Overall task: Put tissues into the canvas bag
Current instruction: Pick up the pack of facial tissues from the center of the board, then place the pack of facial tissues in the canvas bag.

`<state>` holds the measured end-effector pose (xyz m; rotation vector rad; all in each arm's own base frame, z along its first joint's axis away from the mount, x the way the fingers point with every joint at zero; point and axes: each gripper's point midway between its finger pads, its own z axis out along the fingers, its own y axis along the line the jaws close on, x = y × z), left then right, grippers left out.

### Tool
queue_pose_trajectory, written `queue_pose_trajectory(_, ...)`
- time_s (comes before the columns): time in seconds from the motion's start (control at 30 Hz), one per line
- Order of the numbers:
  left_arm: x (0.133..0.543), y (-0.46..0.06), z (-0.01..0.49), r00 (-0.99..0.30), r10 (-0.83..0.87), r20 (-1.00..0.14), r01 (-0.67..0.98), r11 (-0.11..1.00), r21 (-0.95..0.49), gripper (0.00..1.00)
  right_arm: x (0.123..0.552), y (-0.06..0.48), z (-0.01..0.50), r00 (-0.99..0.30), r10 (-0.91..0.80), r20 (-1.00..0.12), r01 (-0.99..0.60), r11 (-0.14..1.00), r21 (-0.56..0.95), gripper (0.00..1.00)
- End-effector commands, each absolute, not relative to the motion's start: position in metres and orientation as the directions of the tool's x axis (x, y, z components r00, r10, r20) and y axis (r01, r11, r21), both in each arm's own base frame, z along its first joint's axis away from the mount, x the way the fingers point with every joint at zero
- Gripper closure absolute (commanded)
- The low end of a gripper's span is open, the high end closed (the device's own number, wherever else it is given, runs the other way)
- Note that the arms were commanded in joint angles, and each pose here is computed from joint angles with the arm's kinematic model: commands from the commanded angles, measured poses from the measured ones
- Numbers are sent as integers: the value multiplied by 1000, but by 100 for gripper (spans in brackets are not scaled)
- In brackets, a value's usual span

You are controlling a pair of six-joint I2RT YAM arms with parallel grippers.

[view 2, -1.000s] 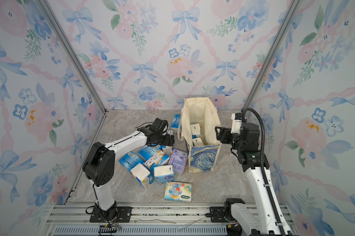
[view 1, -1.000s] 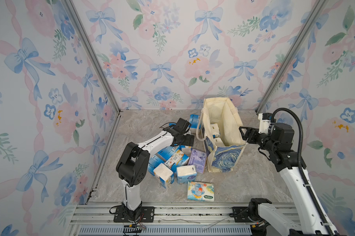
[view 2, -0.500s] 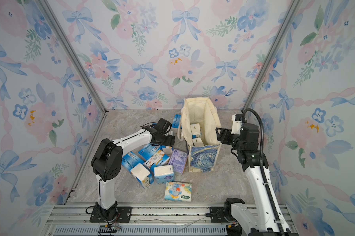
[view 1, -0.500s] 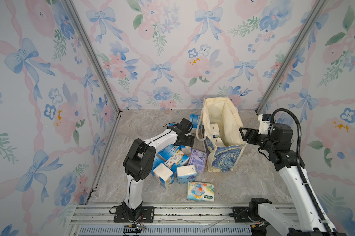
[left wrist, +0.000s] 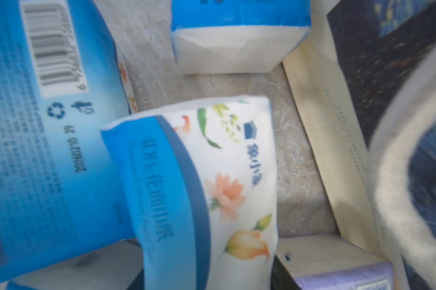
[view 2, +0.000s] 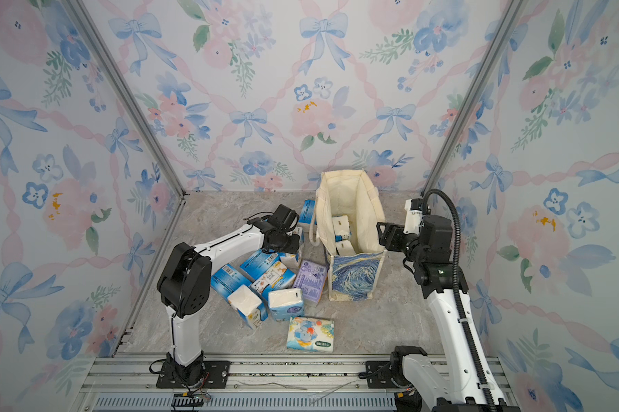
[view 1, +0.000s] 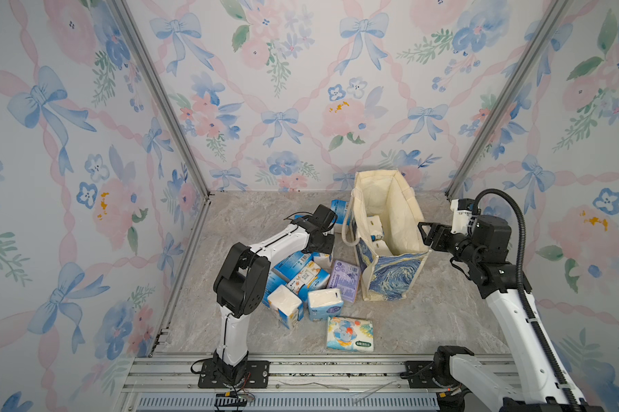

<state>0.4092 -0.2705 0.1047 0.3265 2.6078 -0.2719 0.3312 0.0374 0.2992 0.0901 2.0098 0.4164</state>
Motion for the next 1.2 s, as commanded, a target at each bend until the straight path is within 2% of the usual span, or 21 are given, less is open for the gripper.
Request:
queue_pose_trajectory(0.0, 421, -253, 179, -758, 127, -639, 259, 959, -116, 68, 330, 37, 299, -455, 249, -855, -120, 934, 336, 27)
queue_pose_trajectory(0.17, 423, -235, 235, -677, 91, -730, 244, 964, -106, 65, 329, 37, 303, -446, 256, -858, -123, 932, 342, 27)
queue_pose_trajectory(0.4, 424, -227, 341, -495, 42, -868, 268, 958, -106, 64, 328, 39, 306, -441, 261, -859, -130, 928, 348, 28)
queue_pose_trajectory(0.53, 420, -255, 397, -409, 13, -912, 394, 904, -164, 63, 327, 41, 307, -439, 262, -859, -134, 927, 351, 27)
queue_pose_trajectory(0.7, 407, -315, 437, -332, 27, -943, 566, 805, -176, 63, 326, 42, 310, -435, 265, -860, -138, 925, 355, 28)
queue_pose_trajectory(0.87, 406, -368, 436, -320, 52, -946, 655, 733, -181, 63, 325, 43, 312, -435, 259, -863, -142, 926, 349, 28)
queue_pose_trajectory(1.17, 441, -421, 375, -420, 55, -906, 635, 732, -249, 63, 327, 43, 307, -447, 253, -858, -137, 929, 345, 28)
